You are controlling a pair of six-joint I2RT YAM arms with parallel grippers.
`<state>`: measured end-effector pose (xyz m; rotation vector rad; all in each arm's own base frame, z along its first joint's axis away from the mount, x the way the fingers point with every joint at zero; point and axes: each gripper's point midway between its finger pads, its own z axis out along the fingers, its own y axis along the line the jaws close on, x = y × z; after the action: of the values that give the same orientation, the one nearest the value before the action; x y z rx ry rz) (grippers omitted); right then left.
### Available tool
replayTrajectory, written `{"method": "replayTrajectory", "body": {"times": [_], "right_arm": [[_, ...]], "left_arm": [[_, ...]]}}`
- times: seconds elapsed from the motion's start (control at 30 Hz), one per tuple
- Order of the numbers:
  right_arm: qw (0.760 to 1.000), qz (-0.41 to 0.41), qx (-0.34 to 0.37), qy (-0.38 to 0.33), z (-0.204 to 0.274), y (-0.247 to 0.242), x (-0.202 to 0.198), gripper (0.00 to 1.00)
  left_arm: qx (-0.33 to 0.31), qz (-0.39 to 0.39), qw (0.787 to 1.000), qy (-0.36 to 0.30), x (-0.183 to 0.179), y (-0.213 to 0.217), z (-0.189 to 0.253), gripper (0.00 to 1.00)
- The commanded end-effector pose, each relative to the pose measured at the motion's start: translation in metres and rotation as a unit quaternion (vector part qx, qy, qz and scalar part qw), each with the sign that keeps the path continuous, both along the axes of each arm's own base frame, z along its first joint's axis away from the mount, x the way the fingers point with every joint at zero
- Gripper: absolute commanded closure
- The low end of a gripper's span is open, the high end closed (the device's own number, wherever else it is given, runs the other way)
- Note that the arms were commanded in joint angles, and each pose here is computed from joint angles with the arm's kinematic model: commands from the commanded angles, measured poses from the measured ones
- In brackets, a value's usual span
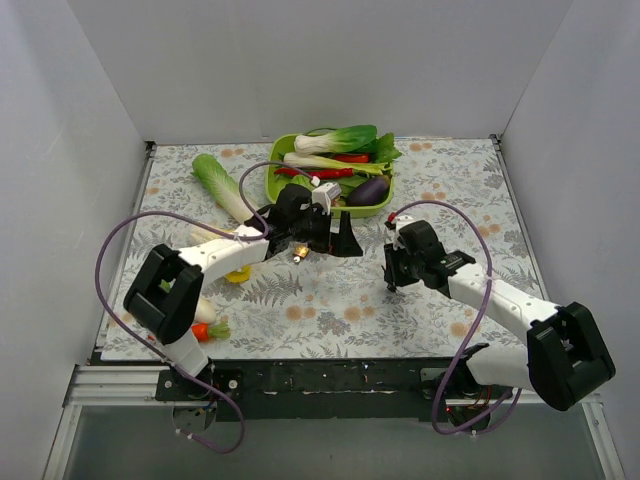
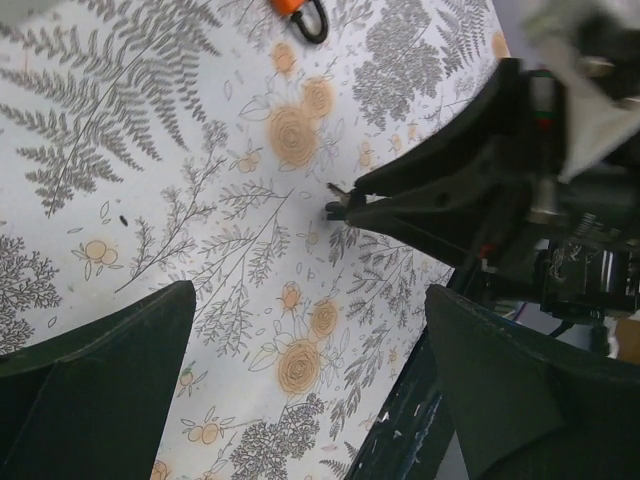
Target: Unlock with the key
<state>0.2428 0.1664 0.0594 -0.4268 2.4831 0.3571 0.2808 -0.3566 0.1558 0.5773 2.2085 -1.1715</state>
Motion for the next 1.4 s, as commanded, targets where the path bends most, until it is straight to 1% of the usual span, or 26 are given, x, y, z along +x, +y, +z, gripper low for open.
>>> {"method": "replayTrajectory", "body": {"times": [0.0,0.03,0.13,0.2,0.37,0.67,0.87,0.97,1.17,1.37], "right_arm": [[0.998,0.028,0.035,-0.054,0.020,0.015,0.010,0.77],[0.996,0.046,0.049,-0.056,0.023,0.022,0.008,0.78],[0.994,0.074,0.057,-0.064,0.027,0.030,0.006,0.78],[0.992,0.086,0.057,-0.066,0.027,0.034,0.005,0.78],[0.990,0.107,0.063,-0.071,0.029,0.046,-0.001,0.78],[0.984,0.130,0.077,-0.095,0.044,0.064,-0.002,0.79],[0.982,0.138,0.078,-0.106,0.052,0.068,0.000,0.79],[0.981,0.138,0.077,-0.110,0.055,0.069,0.000,0.79],[0.980,0.140,0.082,-0.115,0.058,0.072,-0.003,0.79],[0.978,0.152,0.085,-0.114,0.058,0.078,-0.006,0.79]], "left_arm": [[-0.044,-0.037,0.994,0.097,-0.007,-0.010,-0.002,0.02],[-0.043,-0.040,0.992,0.109,-0.010,-0.010,-0.008,0.02],[-0.051,-0.055,0.986,0.150,-0.018,-0.014,-0.019,0.02],[-0.069,-0.067,0.983,0.159,-0.020,-0.019,-0.018,0.02],[-0.078,-0.078,0.978,0.175,-0.025,-0.021,-0.024,0.03],[-0.045,-0.054,0.976,0.205,-0.020,-0.019,-0.051,0.11],[-0.034,-0.046,0.978,0.199,-0.017,-0.017,-0.055,0.20],[-0.035,-0.049,0.978,0.200,-0.018,-0.018,-0.054,0.28],[-0.021,-0.038,0.979,0.198,-0.015,-0.015,-0.059,0.32],[-0.018,-0.037,0.979,0.202,-0.016,-0.015,-0.063,0.41]]}}
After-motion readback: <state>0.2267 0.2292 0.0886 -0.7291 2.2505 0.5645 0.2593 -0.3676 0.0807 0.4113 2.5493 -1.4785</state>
